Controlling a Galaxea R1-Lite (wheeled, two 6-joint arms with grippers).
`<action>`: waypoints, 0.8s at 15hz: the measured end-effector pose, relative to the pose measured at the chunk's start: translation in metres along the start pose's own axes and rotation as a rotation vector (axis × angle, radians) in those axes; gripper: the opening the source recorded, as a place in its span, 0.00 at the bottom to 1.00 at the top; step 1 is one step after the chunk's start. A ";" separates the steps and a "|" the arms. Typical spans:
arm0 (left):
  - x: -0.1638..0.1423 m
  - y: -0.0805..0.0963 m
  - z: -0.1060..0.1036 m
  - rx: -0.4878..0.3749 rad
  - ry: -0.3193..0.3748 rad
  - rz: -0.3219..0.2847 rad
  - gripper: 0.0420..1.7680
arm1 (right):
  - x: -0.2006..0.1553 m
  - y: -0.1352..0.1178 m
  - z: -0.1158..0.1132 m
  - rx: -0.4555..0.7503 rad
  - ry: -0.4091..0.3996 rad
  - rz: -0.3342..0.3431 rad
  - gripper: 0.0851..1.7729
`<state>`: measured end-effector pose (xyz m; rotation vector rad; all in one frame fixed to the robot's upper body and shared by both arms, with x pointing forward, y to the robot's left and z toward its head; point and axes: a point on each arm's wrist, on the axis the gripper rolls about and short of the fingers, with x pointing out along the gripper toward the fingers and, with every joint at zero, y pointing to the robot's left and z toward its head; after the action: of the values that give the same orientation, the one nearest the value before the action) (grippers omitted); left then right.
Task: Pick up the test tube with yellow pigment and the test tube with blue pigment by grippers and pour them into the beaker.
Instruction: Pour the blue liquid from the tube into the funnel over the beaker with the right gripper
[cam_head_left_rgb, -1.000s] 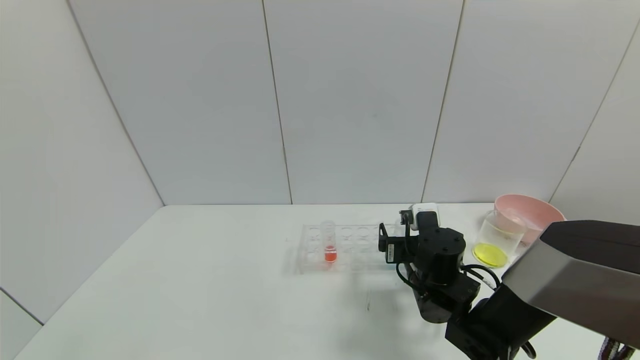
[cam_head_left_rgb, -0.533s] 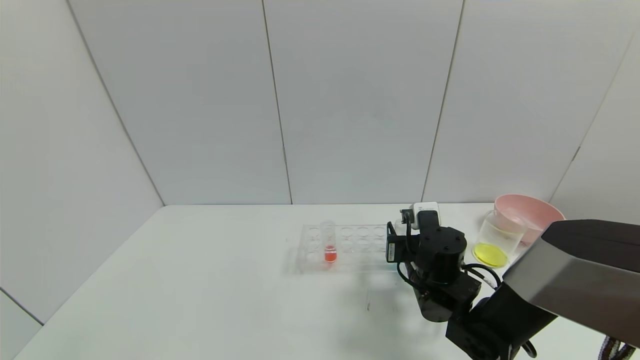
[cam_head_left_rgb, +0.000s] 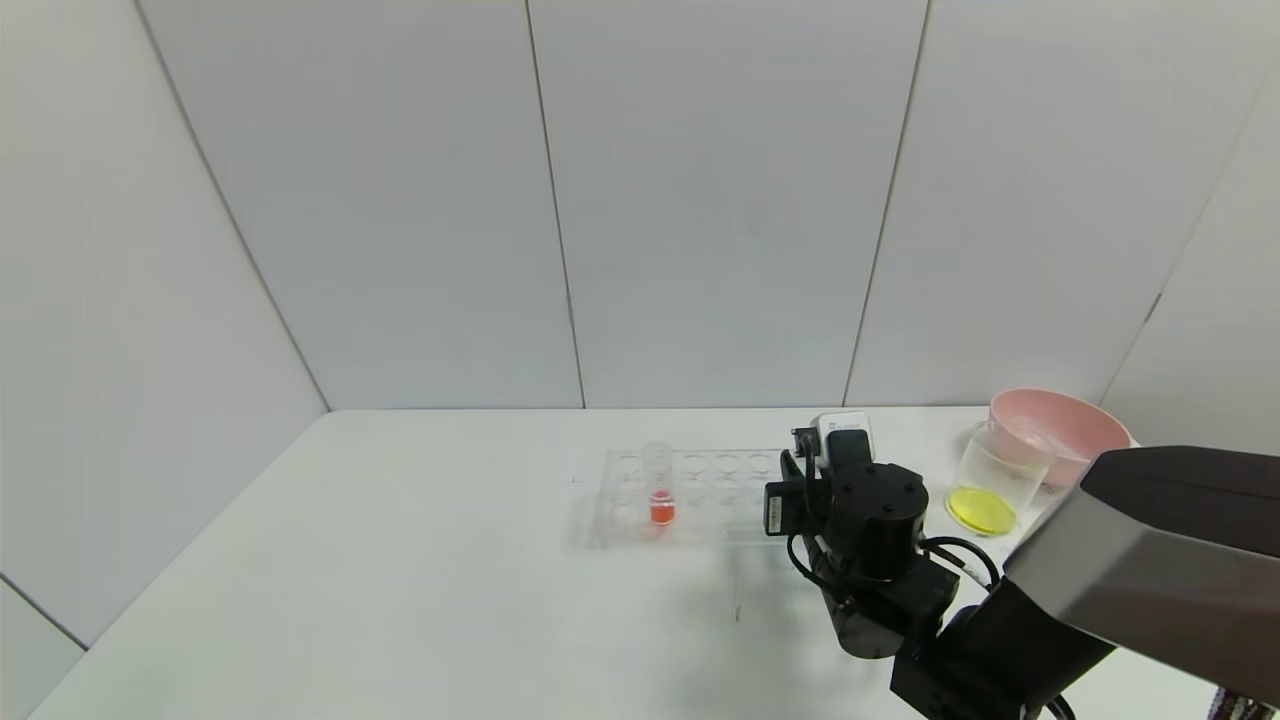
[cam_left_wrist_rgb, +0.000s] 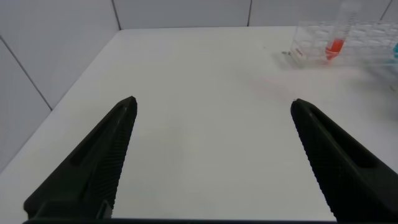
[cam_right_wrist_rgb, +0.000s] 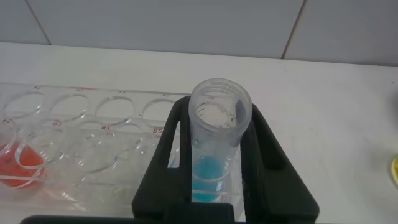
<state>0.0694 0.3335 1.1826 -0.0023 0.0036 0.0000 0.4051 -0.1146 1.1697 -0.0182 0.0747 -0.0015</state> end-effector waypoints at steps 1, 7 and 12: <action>0.000 0.000 0.000 0.000 0.000 -0.001 1.00 | 0.000 0.000 0.000 0.000 0.000 -0.001 0.25; 0.000 0.000 0.000 0.000 0.000 0.000 1.00 | -0.002 -0.003 0.009 0.009 -0.014 -0.004 0.25; 0.000 0.000 0.000 0.000 0.000 0.000 1.00 | -0.010 -0.008 0.040 0.009 -0.082 -0.004 0.25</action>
<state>0.0694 0.3335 1.1826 -0.0028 0.0036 0.0000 0.3980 -0.1213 1.2104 -0.0094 -0.0069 -0.0052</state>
